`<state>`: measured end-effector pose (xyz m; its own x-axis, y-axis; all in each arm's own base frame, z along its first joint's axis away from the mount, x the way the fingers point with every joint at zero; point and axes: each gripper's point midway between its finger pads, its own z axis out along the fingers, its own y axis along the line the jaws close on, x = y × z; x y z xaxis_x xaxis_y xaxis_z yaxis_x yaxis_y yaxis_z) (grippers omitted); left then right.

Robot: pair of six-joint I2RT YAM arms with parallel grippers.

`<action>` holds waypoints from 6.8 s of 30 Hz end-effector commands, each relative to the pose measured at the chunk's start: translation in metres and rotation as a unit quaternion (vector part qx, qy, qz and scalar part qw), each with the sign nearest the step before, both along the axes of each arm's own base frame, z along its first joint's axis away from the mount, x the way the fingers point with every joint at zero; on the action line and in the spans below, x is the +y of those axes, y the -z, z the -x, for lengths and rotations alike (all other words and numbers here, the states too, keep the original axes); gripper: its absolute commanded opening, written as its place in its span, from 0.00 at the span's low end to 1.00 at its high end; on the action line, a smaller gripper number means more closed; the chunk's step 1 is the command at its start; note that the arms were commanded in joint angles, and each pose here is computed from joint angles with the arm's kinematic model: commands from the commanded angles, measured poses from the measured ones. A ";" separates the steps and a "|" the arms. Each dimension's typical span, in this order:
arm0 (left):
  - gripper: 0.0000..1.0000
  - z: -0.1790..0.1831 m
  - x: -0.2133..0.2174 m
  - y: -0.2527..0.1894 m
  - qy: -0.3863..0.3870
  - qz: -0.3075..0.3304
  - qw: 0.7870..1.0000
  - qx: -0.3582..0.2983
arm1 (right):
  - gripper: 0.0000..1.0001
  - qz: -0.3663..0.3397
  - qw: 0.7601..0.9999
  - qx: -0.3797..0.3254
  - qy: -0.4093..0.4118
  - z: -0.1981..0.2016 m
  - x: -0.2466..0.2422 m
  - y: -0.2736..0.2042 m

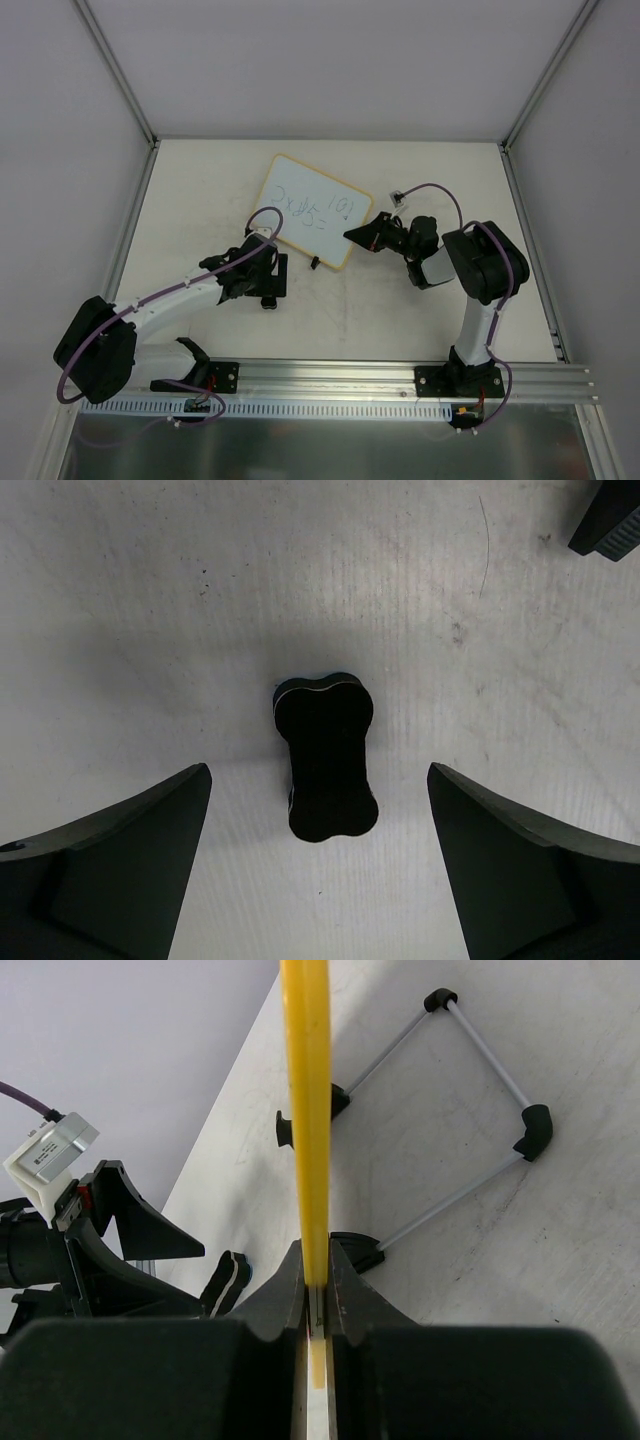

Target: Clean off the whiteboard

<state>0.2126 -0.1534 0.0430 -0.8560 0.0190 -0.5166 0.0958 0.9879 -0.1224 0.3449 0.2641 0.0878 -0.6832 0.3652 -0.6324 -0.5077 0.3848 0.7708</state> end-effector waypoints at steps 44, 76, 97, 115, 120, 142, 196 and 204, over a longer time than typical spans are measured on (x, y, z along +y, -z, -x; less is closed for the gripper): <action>0.21 -0.025 -0.004 -0.017 -0.033 -0.054 0.997 -0.033 | 0.00 -0.032 0.995 -0.083 0.038 -0.023 -0.009 -0.036; 0.00 -0.239 0.001 -0.100 -0.049 0.107 0.968 -0.220 | 0.00 -0.040 0.994 -0.100 0.018 -0.019 -0.004 -0.051; 0.00 -0.245 0.008 -0.056 -0.060 0.076 0.975 -0.200 | 0.00 -0.041 0.994 -0.096 0.018 -0.020 -0.004 -0.049; 0.00 -0.212 -0.046 -0.035 -0.014 0.103 0.971 -0.213 | 0.00 -0.042 0.994 -0.095 0.016 -0.021 -0.003 -0.049; 0.00 -0.204 -0.076 -0.036 0.015 0.114 0.968 -0.224 | 0.00 -0.042 0.995 -0.095 0.014 -0.021 -0.003 -0.049; 0.00 -0.133 -0.170 -0.028 0.139 0.194 0.957 -0.167 | 0.00 -0.044 0.995 -0.094 0.006 -0.019 -0.001 -0.050; 0.00 -0.166 -0.039 0.032 -0.036 0.071 0.986 -0.146 | 0.00 -0.044 0.994 -0.096 0.007 -0.019 -0.002 -0.051; 0.00 -0.132 -0.120 0.023 0.060 0.093 0.982 -0.150 | 0.00 -0.044 0.994 -0.095 0.007 -0.019 -0.002 -0.050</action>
<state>0.4059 -0.2355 0.0892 -0.4643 -0.1965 -0.8636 0.1570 0.9414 -0.2986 0.3485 0.2610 0.0904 -0.7059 0.3585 -0.6110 -0.4956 0.3663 0.7875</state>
